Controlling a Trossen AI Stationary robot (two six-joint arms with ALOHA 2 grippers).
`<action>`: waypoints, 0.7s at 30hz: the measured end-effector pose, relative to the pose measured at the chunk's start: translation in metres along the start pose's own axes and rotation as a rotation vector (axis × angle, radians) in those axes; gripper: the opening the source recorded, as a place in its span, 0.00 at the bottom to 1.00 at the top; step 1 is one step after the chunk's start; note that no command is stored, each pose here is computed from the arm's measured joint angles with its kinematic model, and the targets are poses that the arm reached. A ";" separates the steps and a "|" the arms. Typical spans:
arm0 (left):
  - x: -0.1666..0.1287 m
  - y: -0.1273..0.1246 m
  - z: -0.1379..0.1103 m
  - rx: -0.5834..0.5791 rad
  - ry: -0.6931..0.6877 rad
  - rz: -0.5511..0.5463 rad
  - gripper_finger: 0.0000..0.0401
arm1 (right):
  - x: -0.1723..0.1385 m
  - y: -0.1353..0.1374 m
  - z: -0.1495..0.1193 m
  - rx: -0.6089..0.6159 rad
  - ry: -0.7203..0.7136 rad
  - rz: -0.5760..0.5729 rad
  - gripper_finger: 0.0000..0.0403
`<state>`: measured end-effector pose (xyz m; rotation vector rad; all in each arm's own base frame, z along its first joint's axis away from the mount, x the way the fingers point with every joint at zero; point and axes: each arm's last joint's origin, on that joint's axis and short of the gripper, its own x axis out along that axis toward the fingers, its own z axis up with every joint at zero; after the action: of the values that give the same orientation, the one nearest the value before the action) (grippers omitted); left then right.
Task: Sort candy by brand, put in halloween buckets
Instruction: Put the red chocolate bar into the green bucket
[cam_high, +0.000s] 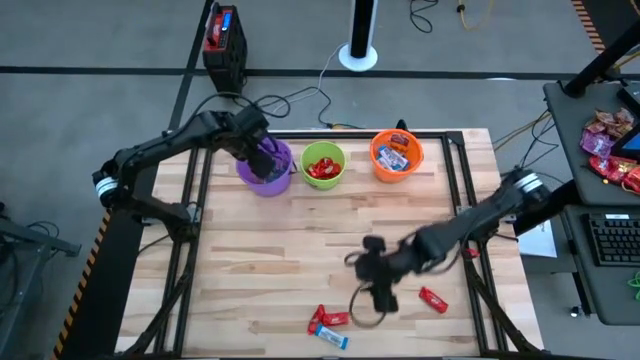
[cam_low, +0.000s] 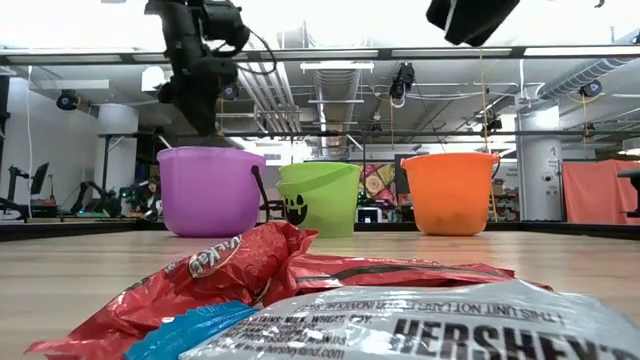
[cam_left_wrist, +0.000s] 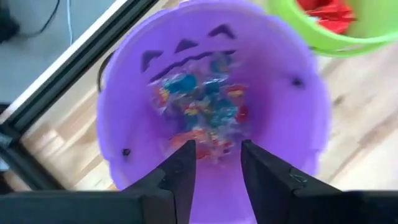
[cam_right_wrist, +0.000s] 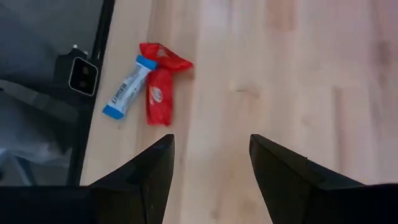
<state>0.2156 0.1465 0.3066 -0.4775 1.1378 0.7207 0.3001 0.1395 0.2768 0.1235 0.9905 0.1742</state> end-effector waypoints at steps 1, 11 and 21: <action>-0.003 -0.003 -0.001 0.011 -0.013 -0.007 0.28 | 0.010 0.008 -0.001 -0.019 -0.009 -0.002 0.50; -0.036 -0.035 -0.012 0.101 -0.203 -0.123 0.29 | 0.110 0.063 -0.032 -0.145 0.012 0.002 0.50; -0.039 -0.040 -0.013 0.103 -0.231 -0.121 0.29 | 0.152 0.064 -0.041 -0.159 -0.001 -0.005 0.50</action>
<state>0.2266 0.0999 0.3380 -0.3623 0.9162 0.5919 0.3412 0.2336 0.1416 -0.0244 0.9726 0.2470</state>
